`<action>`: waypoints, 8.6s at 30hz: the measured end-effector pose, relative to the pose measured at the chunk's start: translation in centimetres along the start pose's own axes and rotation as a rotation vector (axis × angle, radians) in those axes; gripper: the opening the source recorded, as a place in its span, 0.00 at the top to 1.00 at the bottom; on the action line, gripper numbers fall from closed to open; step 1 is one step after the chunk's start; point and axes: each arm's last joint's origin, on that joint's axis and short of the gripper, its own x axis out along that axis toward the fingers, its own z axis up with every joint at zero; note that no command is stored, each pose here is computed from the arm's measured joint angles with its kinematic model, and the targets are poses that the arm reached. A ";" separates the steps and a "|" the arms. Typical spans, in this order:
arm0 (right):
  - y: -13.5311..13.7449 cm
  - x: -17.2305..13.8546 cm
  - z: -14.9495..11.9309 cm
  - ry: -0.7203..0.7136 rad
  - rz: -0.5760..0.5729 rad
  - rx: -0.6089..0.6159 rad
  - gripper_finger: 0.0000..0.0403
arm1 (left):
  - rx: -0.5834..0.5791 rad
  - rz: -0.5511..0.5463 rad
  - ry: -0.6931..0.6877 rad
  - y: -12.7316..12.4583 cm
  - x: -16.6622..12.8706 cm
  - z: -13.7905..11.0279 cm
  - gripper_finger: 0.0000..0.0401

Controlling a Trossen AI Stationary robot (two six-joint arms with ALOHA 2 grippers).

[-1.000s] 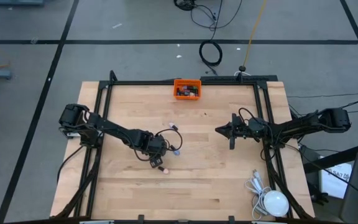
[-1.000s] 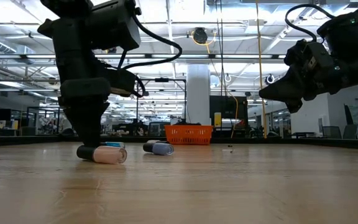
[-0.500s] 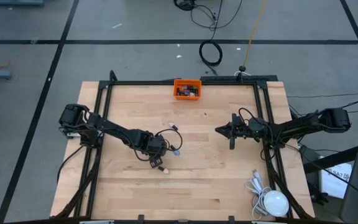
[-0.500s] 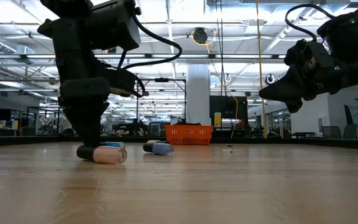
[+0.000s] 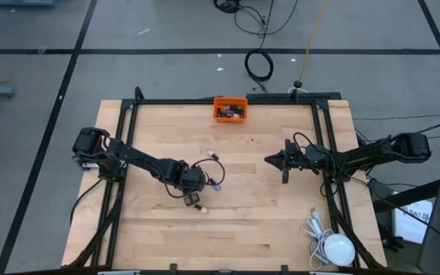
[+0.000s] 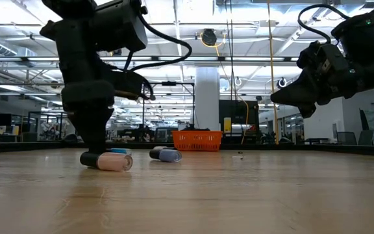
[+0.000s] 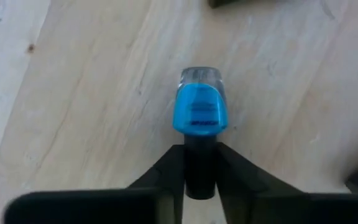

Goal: Pick & Place Nail Polish
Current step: Put the blue nail polish bottle into the basket, then put the light pink nail polish bottle into the basket

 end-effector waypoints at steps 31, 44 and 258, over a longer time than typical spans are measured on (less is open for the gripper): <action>0.0 0.0 0.0 0.000 0.000 0.000 1.00 | 0.782 0.546 -0.254 -1.9 -3.9 2.8 0.89; 0.0 0.0 0.0 0.000 -0.001 0.003 1.00 | 0.772 0.726 -0.404 -2.9 -7.0 5.9 0.90; -0.3 0.0 0.0 -0.015 -0.066 -0.010 1.00 | 0.535 -1.253 -0.940 1.7 -13.1 2.9 0.92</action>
